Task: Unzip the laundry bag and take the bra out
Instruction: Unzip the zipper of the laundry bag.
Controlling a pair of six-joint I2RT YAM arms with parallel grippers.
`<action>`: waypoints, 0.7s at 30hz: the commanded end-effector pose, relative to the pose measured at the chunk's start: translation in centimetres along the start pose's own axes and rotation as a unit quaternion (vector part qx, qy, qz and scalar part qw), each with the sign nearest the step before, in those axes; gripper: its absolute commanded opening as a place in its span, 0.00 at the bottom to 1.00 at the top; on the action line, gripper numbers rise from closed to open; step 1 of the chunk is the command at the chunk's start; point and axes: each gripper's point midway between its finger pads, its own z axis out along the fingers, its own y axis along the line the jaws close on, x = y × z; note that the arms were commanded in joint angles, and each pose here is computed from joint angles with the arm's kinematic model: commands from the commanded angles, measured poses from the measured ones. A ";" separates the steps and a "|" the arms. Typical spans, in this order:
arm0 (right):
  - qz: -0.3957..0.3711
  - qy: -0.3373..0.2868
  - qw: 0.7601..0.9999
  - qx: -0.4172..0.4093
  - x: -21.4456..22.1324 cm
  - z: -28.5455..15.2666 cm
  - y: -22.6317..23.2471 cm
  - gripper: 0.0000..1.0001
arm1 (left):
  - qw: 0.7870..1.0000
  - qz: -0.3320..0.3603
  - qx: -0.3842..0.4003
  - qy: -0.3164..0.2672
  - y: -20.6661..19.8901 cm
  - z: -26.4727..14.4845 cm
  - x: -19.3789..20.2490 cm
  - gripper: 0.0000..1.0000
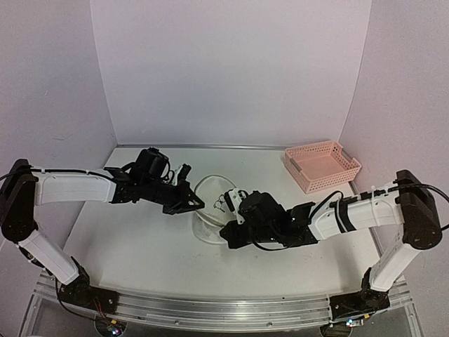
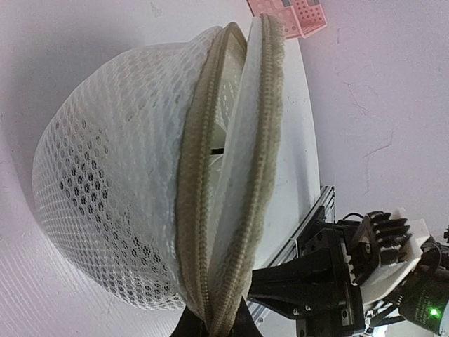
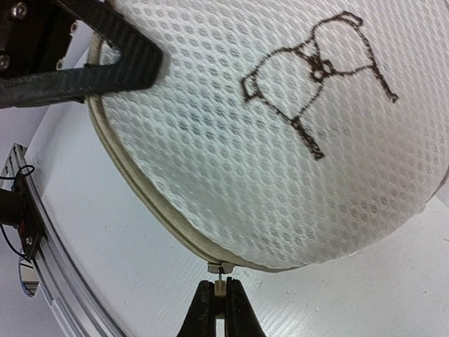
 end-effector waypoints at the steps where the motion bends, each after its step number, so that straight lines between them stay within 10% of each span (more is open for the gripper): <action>1: -0.007 -0.020 0.999 0.034 -0.6 -1.8 -1.6 0.00 | 0.995 0.064 0.068 -0.041 -5.2 -2.6 -2.4 0.00; 21: 0.001 -0.048 0.996 0.073 -1.7 -5.6 -7.6 0.00 | 0.984 0.125 0.128 -0.009 -7.9 -4.4 -0.4 0.00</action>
